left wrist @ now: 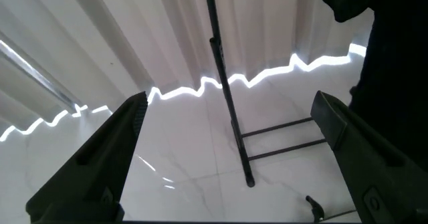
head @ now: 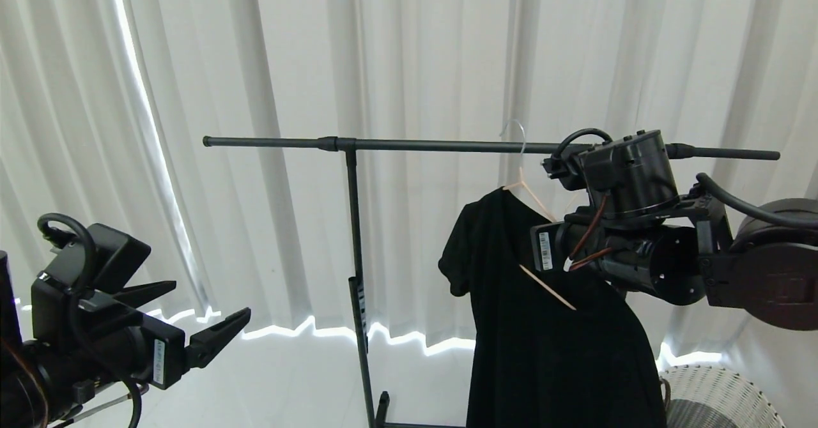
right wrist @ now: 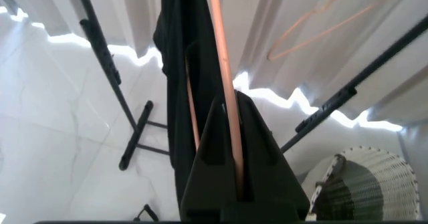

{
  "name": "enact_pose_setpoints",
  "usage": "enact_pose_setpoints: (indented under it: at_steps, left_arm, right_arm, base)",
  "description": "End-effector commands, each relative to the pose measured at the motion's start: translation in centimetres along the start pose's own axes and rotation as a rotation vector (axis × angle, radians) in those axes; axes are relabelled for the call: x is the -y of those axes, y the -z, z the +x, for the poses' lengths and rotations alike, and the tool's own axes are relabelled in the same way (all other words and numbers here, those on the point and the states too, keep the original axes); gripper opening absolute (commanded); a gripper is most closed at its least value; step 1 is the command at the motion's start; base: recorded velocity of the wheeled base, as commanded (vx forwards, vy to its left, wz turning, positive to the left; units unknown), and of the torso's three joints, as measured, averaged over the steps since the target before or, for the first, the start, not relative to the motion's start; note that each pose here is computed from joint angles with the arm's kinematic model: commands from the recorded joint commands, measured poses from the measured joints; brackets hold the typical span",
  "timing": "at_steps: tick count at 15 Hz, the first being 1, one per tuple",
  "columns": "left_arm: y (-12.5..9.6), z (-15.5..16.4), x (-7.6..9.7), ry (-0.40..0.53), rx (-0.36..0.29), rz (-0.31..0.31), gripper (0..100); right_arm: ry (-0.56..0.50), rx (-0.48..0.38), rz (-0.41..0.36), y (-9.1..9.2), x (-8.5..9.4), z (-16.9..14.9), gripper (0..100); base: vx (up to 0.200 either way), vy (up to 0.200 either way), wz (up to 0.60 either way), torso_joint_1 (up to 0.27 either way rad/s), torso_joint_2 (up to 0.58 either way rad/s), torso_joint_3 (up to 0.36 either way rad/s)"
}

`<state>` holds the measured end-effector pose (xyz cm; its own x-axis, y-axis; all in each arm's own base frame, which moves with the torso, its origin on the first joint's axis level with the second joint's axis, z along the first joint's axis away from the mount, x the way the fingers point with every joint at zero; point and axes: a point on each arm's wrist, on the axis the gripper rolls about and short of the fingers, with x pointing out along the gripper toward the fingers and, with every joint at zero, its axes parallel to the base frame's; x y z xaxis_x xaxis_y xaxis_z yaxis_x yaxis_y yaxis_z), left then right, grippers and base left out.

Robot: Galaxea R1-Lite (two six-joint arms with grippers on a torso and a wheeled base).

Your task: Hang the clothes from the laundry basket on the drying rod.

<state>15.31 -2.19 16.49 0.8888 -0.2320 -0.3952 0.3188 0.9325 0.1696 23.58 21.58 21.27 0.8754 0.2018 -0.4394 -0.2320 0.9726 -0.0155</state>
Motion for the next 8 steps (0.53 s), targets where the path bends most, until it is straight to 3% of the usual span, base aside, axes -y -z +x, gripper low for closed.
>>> enact_pose_setpoints:
  at_steps: [1,8]
  left_arm:
    - [-0.02,-0.02,0.08,0.005,0.002,0.003,100]
    - [-0.02,-0.02,0.08,0.005,0.002,0.003,100]
  right_arm:
    - [-0.001,0.001,0.000,-0.01,0.01,-0.06,0]
    - [-0.001,-0.001,-0.003,0.05,-0.03,0.03,0]
  base:
    - [0.200,0.000,0.00,0.012,0.01,-0.002]
    - [0.200,0.000,0.00,0.004,0.00,0.000]
